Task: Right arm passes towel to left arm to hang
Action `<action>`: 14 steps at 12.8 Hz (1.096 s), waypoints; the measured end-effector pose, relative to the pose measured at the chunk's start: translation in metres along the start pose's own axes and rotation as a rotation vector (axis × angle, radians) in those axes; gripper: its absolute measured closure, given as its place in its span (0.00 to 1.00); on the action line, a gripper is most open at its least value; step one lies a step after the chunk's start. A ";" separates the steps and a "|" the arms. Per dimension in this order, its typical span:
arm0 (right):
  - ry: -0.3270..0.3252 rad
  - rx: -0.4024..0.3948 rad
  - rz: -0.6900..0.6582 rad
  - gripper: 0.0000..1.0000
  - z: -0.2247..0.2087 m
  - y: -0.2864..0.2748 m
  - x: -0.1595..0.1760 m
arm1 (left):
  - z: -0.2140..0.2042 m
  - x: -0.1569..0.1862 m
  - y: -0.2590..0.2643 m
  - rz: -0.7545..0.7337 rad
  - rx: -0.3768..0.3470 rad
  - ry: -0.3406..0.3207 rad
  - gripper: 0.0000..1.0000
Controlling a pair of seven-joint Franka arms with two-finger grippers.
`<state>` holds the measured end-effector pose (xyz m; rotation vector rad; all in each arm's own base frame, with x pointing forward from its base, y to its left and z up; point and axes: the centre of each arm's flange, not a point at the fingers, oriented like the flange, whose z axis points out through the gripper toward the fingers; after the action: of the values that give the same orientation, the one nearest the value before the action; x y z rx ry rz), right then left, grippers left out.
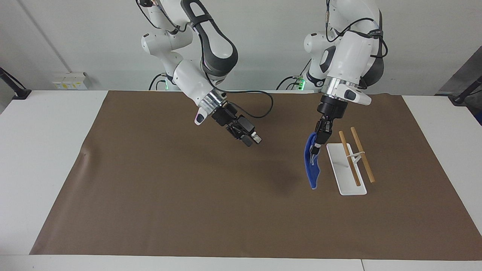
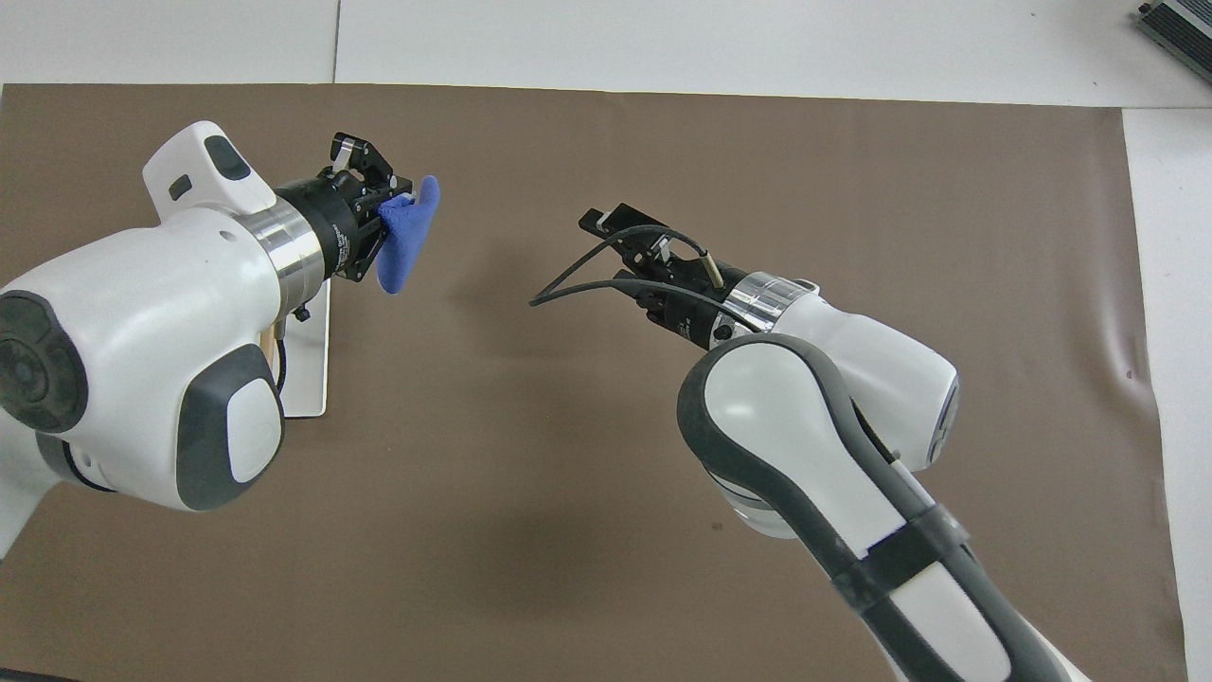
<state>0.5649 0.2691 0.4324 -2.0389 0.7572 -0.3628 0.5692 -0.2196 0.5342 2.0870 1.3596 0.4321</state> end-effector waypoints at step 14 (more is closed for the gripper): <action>-0.062 -0.704 -0.807 0.00 -0.109 0.041 0.186 | -0.036 0.204 -0.058 -0.013 0.306 0.174 0.98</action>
<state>0.6360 0.0625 0.4518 -2.9676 -0.0544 -0.5208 0.5941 -0.0068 0.5134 2.3288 1.6249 0.4307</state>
